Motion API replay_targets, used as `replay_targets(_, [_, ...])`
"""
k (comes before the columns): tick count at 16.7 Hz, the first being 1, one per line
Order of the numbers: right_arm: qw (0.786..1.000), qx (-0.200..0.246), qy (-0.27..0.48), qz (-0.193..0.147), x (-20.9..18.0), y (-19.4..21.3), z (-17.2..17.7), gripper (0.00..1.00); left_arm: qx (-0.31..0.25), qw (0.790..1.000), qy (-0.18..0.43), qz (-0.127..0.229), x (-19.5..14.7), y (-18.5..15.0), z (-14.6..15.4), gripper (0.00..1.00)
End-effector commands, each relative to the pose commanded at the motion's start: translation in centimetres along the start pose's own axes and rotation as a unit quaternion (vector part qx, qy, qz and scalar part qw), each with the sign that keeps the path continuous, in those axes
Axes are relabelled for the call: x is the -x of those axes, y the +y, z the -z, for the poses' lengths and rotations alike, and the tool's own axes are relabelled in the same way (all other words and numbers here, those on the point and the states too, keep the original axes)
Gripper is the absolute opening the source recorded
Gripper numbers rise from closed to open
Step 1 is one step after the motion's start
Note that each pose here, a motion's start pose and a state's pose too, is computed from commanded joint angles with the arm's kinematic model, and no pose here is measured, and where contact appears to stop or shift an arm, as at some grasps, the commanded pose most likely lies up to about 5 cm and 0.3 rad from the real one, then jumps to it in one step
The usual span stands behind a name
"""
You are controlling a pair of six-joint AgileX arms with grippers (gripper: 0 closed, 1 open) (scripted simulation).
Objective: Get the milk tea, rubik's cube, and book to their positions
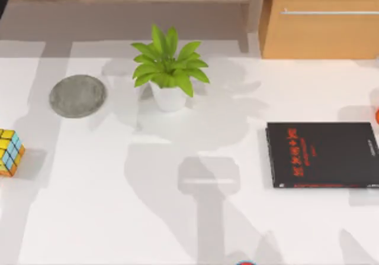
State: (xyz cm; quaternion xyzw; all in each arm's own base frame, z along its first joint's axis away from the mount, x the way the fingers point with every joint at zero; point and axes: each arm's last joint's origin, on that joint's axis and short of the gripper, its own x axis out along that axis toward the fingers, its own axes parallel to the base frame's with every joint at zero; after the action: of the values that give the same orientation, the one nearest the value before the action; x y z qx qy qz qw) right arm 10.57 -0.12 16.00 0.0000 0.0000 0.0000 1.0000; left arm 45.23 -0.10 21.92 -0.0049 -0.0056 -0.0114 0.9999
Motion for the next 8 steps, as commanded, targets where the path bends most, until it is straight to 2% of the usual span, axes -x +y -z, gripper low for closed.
replay_targets(5, [1.000, 0.000, 0.000, 0.000, 0.0, 0.0, 0.0, 1.00, 0.000, 1.000, 0.010, 0.000, 5.1, 0.0, 0.0, 0.00])
replay_targets(8, [1.000, 0.000, 0.000, 0.000, 0.0, 0.0, 0.0, 1.00, 0.000, 1.000, 0.005, 0.000, 6.3, 0.0, -0.3, 0.00])
